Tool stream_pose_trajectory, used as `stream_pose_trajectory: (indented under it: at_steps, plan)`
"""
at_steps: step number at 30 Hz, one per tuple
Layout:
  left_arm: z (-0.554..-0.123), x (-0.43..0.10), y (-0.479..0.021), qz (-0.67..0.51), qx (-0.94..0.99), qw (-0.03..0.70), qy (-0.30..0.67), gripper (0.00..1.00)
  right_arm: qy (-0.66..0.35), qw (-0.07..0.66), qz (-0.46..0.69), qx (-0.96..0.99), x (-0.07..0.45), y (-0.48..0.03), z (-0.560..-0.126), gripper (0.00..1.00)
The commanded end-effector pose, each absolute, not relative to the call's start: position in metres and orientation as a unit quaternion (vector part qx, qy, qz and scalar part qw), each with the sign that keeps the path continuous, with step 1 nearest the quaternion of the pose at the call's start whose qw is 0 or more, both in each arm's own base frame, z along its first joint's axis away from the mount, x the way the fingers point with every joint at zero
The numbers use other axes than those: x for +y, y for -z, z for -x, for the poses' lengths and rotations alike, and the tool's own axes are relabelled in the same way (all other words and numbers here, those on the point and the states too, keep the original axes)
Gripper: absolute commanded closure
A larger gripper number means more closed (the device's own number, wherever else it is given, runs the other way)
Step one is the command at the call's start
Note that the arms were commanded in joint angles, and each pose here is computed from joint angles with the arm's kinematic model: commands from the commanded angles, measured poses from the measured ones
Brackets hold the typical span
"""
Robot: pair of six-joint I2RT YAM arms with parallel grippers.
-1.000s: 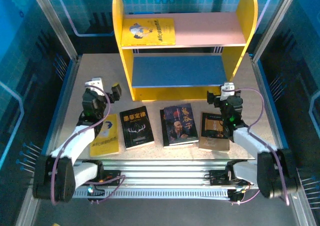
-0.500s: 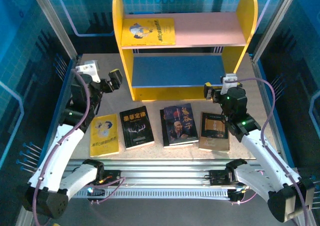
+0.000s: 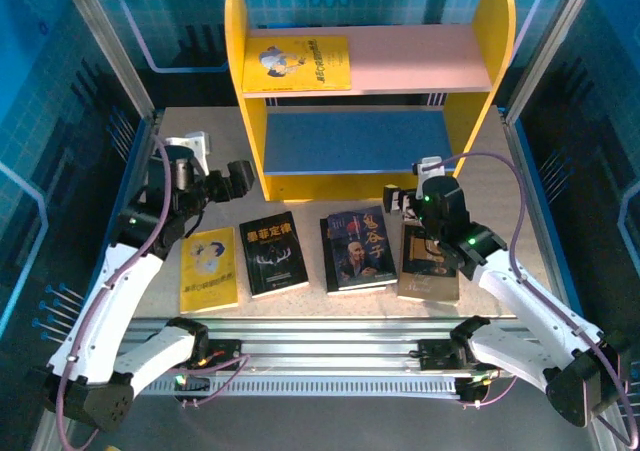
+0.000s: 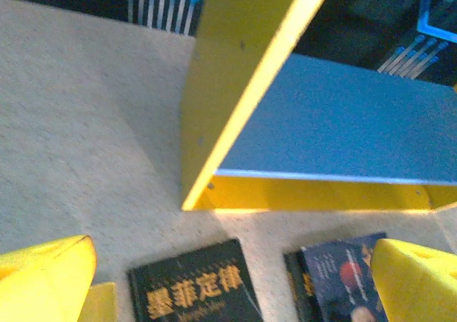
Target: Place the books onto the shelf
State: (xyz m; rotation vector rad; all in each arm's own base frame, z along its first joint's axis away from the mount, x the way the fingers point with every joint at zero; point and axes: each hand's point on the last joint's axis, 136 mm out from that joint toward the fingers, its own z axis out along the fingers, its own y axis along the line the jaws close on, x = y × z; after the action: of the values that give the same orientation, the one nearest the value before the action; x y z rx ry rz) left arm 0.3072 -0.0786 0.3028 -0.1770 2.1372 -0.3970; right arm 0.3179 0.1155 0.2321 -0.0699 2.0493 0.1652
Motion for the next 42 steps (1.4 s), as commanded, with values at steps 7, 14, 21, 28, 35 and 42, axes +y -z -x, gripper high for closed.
stream_pose_trajectory:
  at_steps: [7,14,21,28,35,42]
  plan:
    - [-0.29,-0.129,-0.223,0.105,0.897,0.348,0.25,0.01,-0.088,0.421,-0.015,0.903,0.108,-0.173,-0.281,0.13]
    - [-0.292,-0.154,-0.187,0.119,0.911,0.301,0.255,0.01,-0.096,0.367,-0.026,0.925,0.106,-0.14,-0.271,0.16]
    - [-0.289,-0.201,-0.156,0.105,0.925,0.24,0.274,0.01,-0.134,0.299,-0.026,0.945,0.122,-0.103,-0.271,0.24]
    - [-0.28,-0.241,-0.121,0.073,0.947,0.174,0.26,0.01,-0.148,0.246,-0.02,0.958,0.134,-0.078,-0.272,0.32]
    - [-0.276,-0.264,-0.096,0.062,0.959,0.122,0.25,0.01,-0.143,0.219,-0.042,0.964,0.127,-0.061,-0.272,0.33]
    - [-0.271,-0.289,-0.087,0.036,0.96,0.1,0.257,0.01,-0.171,0.205,-0.059,0.962,0.128,-0.049,-0.273,0.36]
